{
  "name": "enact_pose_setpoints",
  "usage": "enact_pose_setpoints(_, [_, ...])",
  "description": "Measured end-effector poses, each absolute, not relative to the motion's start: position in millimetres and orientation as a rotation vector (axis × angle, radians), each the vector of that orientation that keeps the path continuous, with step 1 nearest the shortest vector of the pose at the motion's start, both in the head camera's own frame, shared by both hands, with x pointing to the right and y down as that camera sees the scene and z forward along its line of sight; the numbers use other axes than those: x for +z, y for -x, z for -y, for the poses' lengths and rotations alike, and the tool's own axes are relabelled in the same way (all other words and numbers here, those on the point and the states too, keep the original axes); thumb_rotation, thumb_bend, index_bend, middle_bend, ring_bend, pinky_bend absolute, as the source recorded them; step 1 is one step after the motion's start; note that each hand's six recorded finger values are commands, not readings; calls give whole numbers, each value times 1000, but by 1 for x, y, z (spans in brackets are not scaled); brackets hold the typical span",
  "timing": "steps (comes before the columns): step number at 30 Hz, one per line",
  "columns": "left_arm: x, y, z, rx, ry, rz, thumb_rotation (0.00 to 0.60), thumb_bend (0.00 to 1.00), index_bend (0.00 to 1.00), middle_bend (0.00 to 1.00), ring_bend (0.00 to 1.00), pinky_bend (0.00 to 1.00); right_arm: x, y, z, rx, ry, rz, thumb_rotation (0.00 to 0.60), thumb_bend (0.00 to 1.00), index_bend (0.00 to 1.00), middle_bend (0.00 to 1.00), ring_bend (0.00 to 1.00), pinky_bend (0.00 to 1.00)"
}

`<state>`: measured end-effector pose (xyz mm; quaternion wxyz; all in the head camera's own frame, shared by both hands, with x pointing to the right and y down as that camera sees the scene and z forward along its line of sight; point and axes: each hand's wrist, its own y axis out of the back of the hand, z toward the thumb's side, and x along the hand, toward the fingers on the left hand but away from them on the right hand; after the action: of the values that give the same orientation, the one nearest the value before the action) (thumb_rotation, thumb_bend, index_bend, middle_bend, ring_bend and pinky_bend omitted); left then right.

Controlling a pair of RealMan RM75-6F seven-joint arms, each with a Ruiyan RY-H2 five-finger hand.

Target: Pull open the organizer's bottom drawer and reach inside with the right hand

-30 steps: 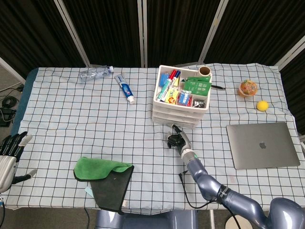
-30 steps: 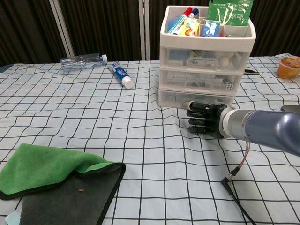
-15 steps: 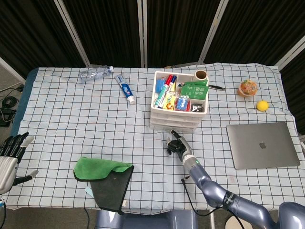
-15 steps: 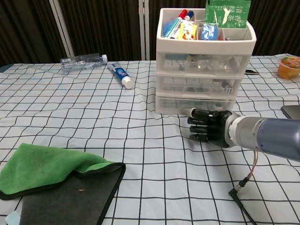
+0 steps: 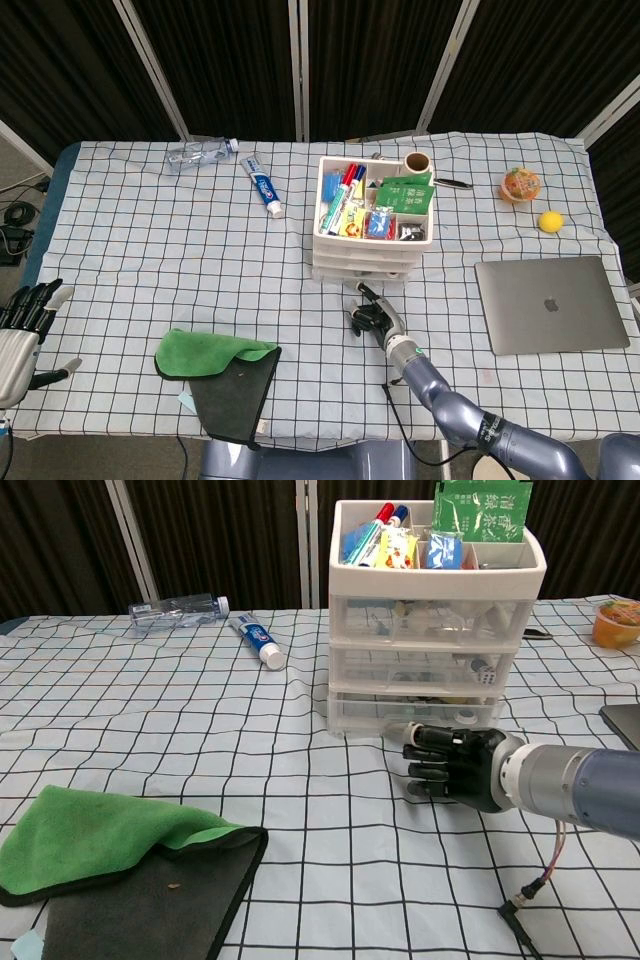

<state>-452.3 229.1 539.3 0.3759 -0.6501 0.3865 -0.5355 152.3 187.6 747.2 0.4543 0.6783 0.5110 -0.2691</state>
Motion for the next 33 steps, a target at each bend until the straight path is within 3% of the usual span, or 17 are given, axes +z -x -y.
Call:
enact_pose_setpoints(6, [538,452,-230,-1364,1663,-991,600,0,0,0,0,0,742,-152,-198,-675,-1699,-1226,600,623,306,1000,963,817])
enact_pose_setpoints(19, [533,450,-232,-1347,1666,-995,600,0,0,0,0,0,732,-160,-209,-783,-1815,-1222,600,582,106,986,955,808])
enact_pose_setpoints(33, [515,448,-236,-1280,1638,-1027,600,0,0,0,0,0,693,-168,-221,-763,-1862,-1271,600,573,106,982,955,808])
